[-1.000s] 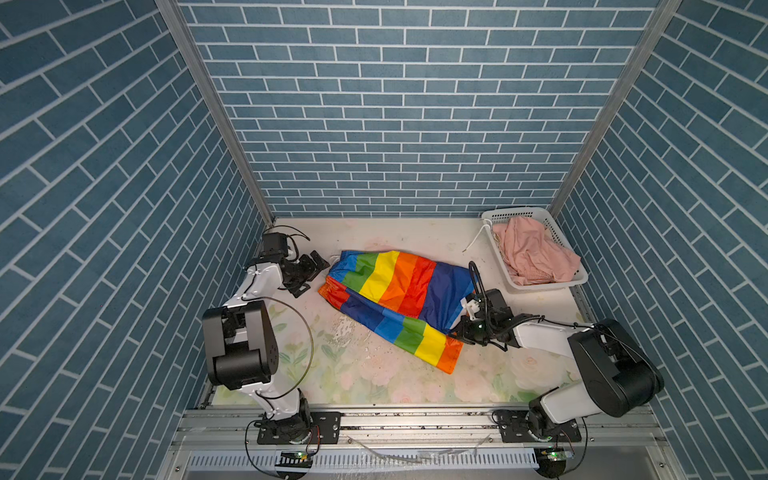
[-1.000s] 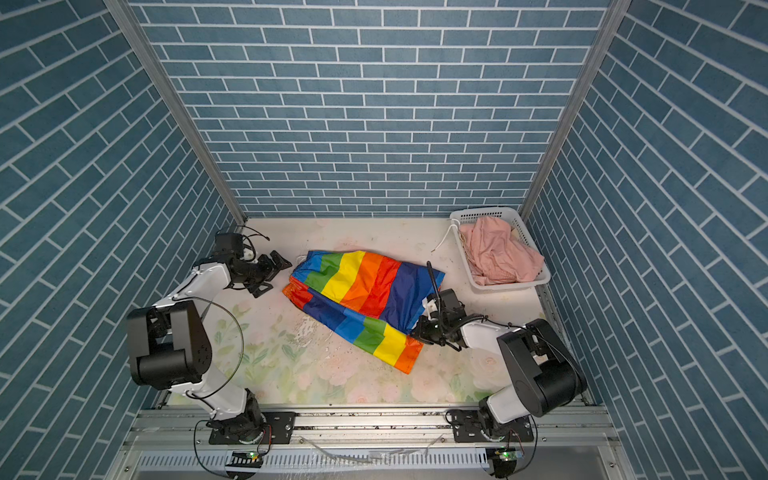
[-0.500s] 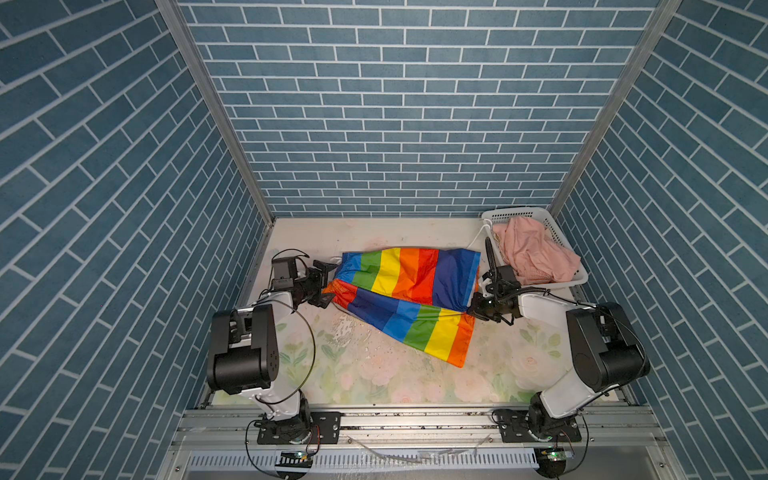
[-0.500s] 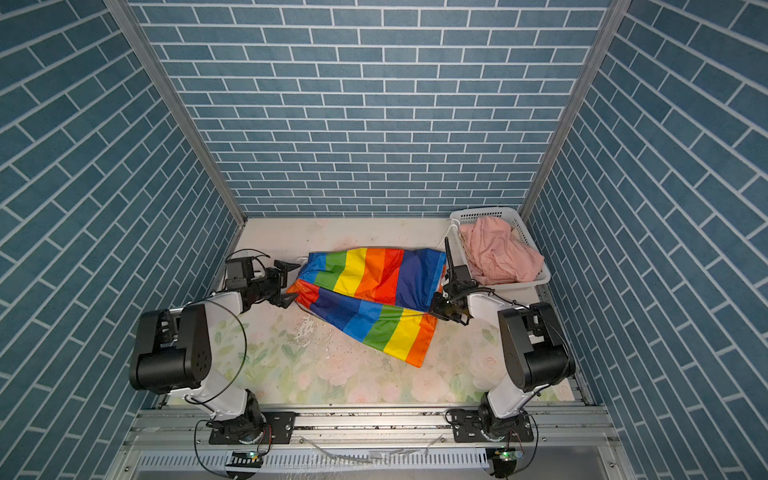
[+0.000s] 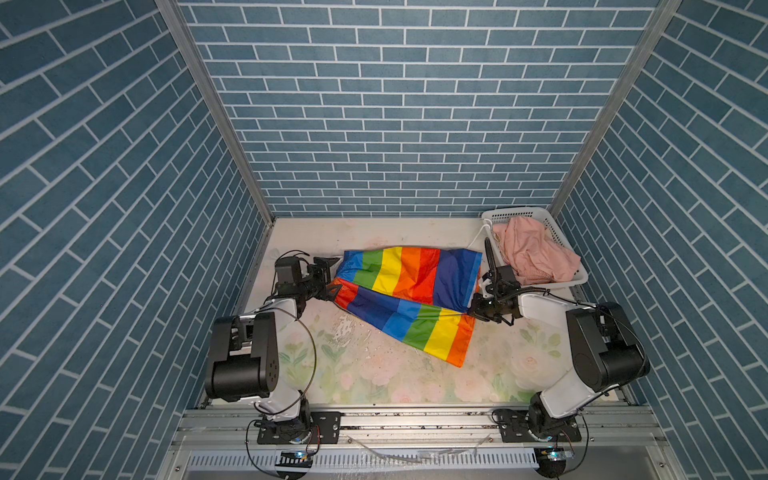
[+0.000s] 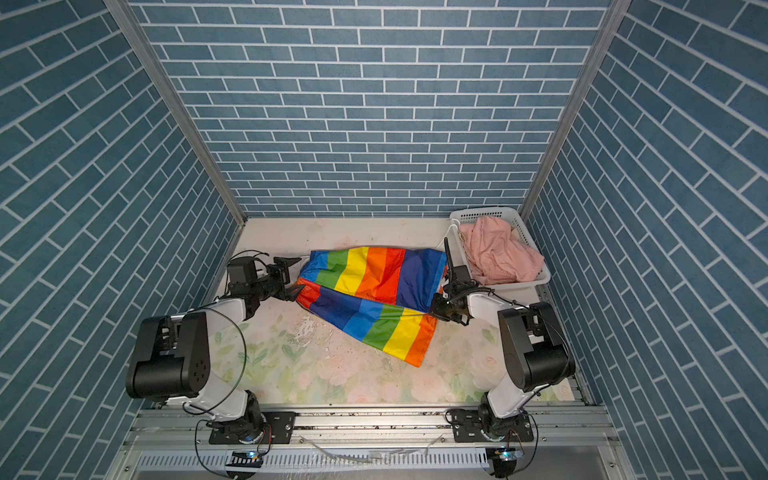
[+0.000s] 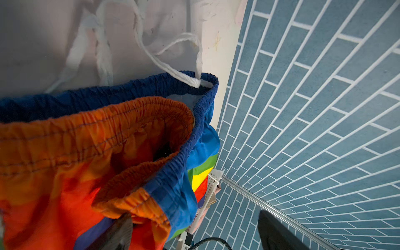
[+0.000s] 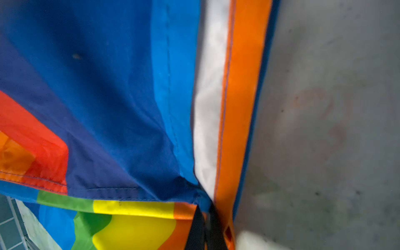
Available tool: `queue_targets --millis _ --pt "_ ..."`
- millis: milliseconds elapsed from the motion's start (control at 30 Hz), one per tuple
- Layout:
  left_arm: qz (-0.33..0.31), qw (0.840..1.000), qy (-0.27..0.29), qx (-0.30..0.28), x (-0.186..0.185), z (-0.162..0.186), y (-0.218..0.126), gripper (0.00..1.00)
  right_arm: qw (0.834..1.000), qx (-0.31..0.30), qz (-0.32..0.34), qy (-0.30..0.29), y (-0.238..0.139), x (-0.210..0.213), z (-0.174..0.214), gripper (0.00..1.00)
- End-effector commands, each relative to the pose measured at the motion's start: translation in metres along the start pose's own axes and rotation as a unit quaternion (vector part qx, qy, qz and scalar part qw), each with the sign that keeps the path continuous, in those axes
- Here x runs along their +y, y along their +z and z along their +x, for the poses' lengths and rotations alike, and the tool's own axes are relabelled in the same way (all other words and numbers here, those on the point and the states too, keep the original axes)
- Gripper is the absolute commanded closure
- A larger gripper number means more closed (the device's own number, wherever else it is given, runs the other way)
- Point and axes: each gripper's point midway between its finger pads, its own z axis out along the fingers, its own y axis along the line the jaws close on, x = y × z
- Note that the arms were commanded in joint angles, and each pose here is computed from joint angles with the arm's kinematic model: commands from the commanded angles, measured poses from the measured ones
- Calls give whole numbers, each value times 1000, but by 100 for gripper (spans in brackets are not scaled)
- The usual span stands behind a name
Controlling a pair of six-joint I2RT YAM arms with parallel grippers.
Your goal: Fold and stack the shorts
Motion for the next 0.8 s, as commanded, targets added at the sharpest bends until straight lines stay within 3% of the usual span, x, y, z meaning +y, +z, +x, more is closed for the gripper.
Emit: queue_targets --millis 0,167,267,667,767 --pt "-2 1000 -14 -8 8 -5 5 11 1000 -4 14 -14 -3 -3 -1 100" --pt "-10 1000 -16 -10 18 -9 10 16 1000 -10 16 -16 -6 -3 -3 100" --pt "-15 1000 -14 -13 26 -13 14 25 1000 -16 18 -18 -8 -3 -5 100" --pt "46 999 22 -1 -10 -7 20 98 999 -28 21 -21 -14 -2 -9 100" --pt "64 996 63 4 -42 -5 19 100 999 -35 17 -24 -23 6 -16 100"
